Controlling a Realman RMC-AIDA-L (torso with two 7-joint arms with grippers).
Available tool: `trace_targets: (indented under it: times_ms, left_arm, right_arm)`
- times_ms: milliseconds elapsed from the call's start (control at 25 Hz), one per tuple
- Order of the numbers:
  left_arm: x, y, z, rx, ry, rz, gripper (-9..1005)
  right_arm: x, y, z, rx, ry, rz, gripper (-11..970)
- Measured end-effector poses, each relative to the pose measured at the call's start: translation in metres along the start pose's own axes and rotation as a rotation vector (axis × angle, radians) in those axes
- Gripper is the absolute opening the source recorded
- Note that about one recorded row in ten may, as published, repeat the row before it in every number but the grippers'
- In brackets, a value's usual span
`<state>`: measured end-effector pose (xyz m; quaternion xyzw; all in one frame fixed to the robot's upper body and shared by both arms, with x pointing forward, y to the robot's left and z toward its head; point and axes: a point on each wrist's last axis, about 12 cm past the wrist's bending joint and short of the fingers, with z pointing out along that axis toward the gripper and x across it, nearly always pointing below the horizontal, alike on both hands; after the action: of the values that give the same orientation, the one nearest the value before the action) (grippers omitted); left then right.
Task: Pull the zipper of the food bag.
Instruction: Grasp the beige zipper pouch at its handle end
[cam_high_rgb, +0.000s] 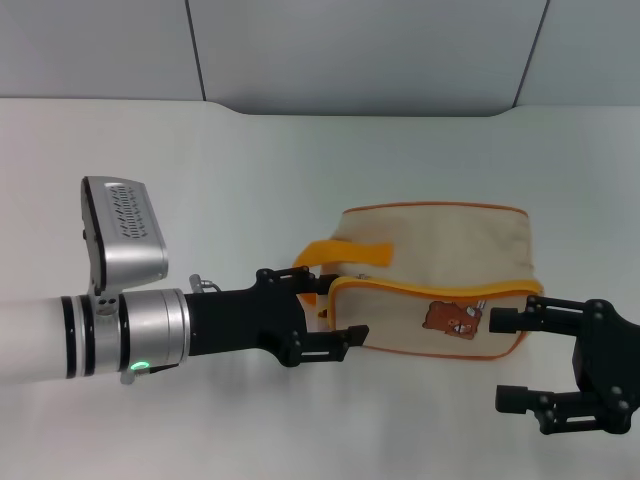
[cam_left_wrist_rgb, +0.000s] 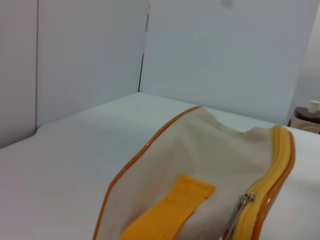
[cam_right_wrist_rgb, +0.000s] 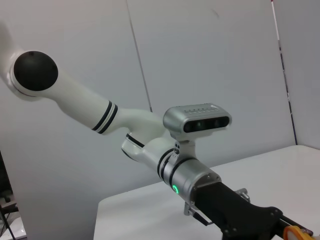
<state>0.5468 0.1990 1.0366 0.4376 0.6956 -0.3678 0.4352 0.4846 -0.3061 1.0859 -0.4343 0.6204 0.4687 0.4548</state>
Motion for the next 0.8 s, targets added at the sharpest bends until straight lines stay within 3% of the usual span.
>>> trace_targets:
  times_ms: [160,600,800]
  left_arm:
    - [0.0006,-0.0002,0.0029,-0.005,0.005,0.019,796]
    - [-0.0036,0.0028,0.0027,-0.026,-0.026,0.021,389]
    - [-0.0049,0.0024,0.0032,-0.033,-0.048,0.030,126]
  right_arm:
    - [-0.0001,0.0006,-0.0017,0.001,-0.003,0.000,789]
    - [-0.0022,-0.0006,-0.0055,0.028,-0.028,-0.005,785]
    - [-0.0024,-0.0006,-0.0057,0.029,-0.030,-0.005,783]
